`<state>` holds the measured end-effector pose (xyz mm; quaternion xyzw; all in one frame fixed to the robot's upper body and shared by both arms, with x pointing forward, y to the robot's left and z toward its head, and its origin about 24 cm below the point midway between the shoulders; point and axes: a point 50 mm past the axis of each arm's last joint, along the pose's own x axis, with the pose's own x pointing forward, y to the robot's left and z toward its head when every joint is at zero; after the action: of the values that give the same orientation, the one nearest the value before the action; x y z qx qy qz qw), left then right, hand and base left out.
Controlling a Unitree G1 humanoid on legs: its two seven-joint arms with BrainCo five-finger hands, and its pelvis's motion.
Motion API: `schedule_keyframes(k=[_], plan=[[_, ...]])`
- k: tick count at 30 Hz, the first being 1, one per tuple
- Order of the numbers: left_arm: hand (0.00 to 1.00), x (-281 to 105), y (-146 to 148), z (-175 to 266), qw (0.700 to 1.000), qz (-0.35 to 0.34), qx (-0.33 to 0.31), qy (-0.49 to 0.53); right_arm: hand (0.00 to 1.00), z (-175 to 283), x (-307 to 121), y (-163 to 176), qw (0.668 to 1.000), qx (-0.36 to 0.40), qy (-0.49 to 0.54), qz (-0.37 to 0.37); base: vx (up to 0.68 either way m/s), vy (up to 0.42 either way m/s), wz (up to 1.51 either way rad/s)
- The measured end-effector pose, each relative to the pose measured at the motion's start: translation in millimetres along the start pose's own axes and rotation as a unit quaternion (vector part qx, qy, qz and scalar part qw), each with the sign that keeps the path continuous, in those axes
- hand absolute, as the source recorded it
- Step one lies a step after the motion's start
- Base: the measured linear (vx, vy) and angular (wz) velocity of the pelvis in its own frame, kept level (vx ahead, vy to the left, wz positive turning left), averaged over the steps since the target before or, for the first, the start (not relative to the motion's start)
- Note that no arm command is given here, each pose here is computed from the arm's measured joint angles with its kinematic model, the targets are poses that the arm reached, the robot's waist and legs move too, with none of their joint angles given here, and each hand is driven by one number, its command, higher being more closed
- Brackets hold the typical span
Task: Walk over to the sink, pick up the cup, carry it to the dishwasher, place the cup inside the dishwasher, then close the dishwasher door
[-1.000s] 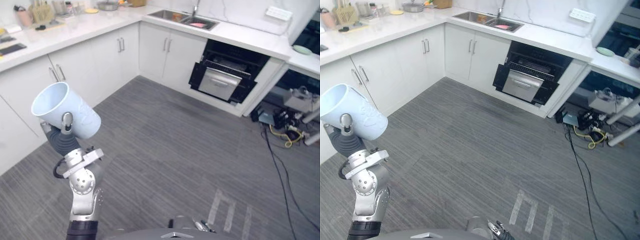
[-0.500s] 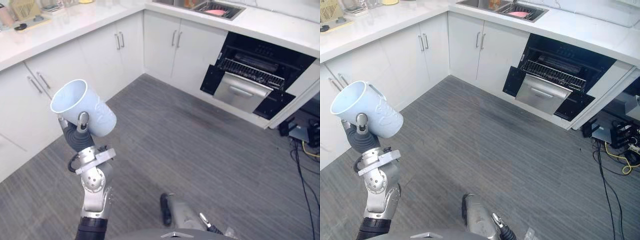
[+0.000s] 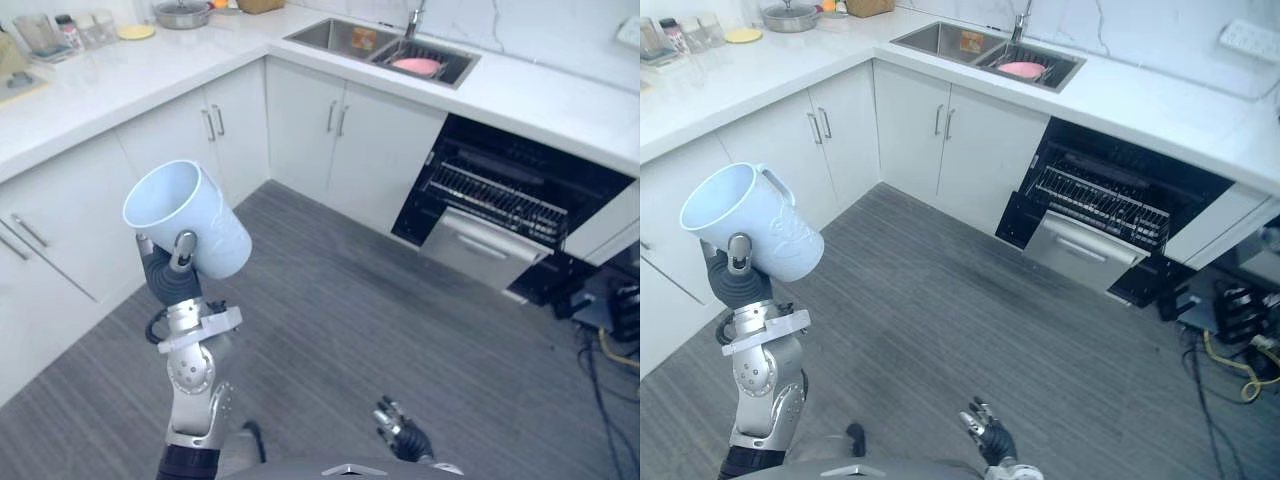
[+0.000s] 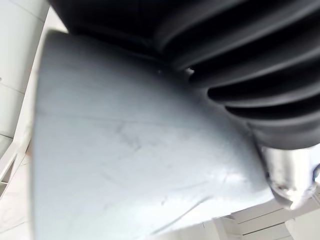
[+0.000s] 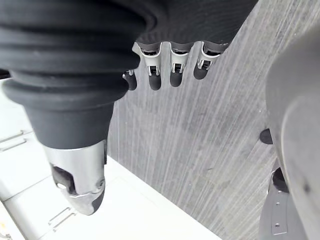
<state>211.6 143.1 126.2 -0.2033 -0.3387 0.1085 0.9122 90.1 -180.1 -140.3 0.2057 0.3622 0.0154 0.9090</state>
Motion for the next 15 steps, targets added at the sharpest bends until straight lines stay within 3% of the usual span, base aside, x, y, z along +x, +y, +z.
schedule_keyframes(k=[10, 11, 15], plan=[[1.00, -11, -29, -9, 0.997, -0.044, -0.046, 0.032, 0.00, -16, -13, -15, 0.999, 0.034, 0.020, -0.038, 0.10, -0.015, -0.13], [1.00, -14, -1, -33, 0.993, -0.062, 0.046, 0.087, 0.00, -30, -22, -28, 0.995, 0.054, 0.052, -0.068, 0.00, 0.000, 0.00], [1.00, -14, 0, -33, 0.993, -0.062, 0.046, 0.087, 0.00, -30, -23, -28, 0.995, 0.053, 0.053, -0.067, 0.00, 0.001, -0.01]])
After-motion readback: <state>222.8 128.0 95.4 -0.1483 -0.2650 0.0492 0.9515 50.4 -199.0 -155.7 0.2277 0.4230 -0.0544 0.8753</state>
